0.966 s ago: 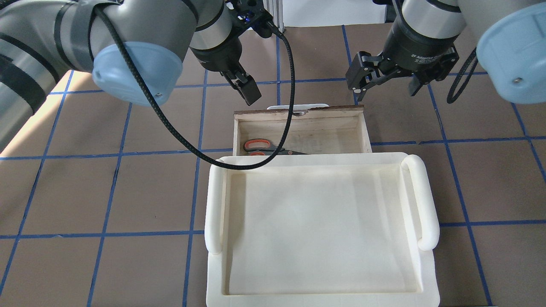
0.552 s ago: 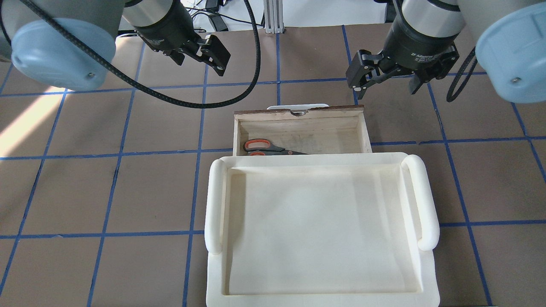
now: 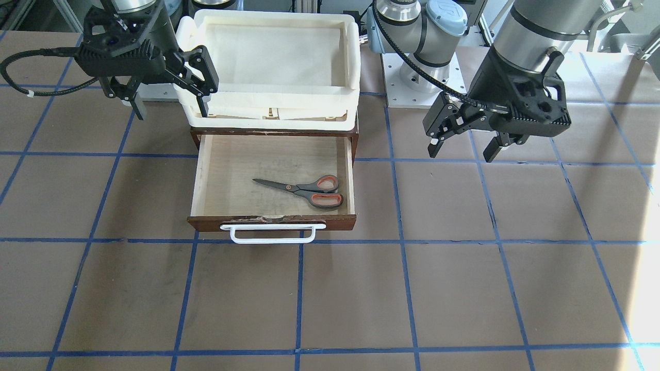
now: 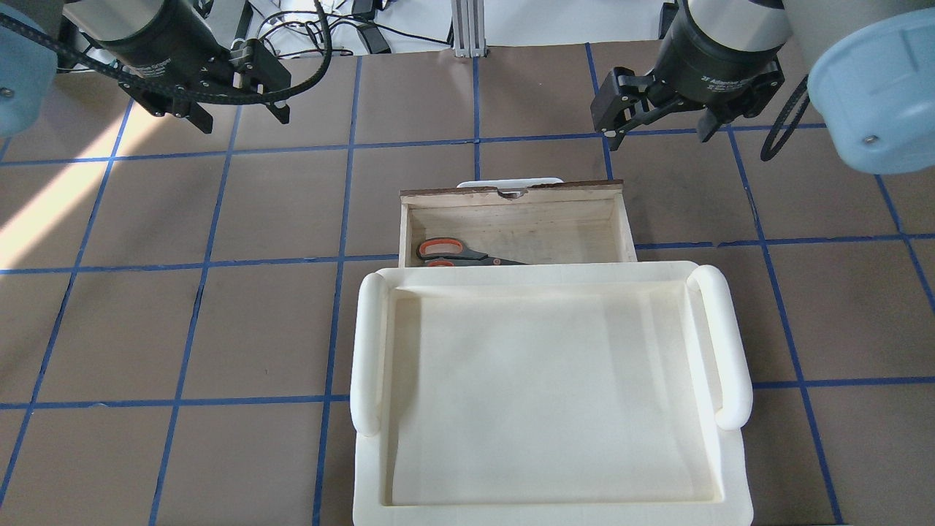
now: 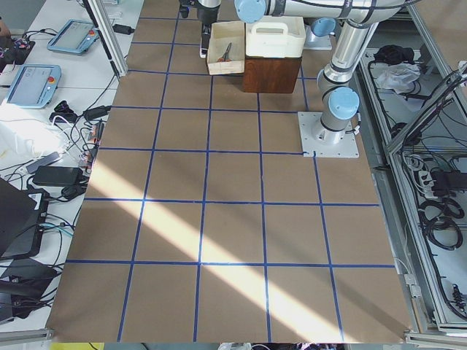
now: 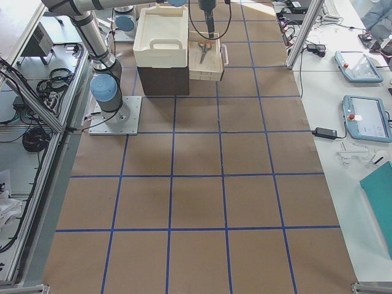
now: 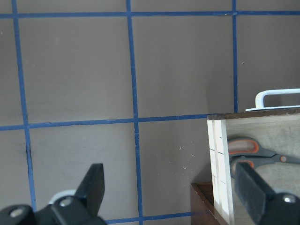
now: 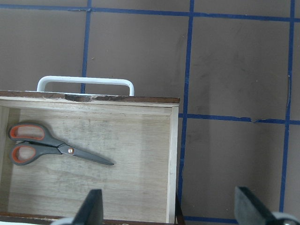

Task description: Place scissors in drawer with both arms

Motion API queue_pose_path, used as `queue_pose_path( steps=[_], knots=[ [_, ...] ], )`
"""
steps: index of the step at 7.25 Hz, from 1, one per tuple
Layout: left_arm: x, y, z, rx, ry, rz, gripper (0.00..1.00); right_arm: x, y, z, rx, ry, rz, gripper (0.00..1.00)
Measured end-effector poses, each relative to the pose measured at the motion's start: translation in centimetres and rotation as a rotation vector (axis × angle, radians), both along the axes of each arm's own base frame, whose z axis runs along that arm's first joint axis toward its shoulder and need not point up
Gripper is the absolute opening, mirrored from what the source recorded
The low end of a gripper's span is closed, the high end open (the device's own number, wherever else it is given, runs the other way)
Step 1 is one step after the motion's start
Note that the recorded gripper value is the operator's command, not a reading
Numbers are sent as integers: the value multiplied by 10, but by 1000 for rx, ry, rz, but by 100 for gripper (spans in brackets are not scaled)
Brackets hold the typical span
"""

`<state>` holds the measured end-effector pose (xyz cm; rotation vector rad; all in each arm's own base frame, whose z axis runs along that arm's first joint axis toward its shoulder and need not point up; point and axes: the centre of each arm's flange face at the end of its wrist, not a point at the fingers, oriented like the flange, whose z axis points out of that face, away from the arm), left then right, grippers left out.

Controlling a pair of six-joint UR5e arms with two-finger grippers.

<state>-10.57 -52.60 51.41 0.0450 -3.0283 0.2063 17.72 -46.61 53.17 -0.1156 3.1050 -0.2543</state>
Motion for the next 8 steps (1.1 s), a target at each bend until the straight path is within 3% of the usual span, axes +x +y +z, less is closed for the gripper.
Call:
queue_pose_path(
  steps=[4,8],
  knots=[
    [20,23,3,61,-87,62,100,1,0,-1,3,-7,3,100],
    [20,42,-4,93,-106,94,100,1,0,-1,5,-9,4,100]
  ],
)
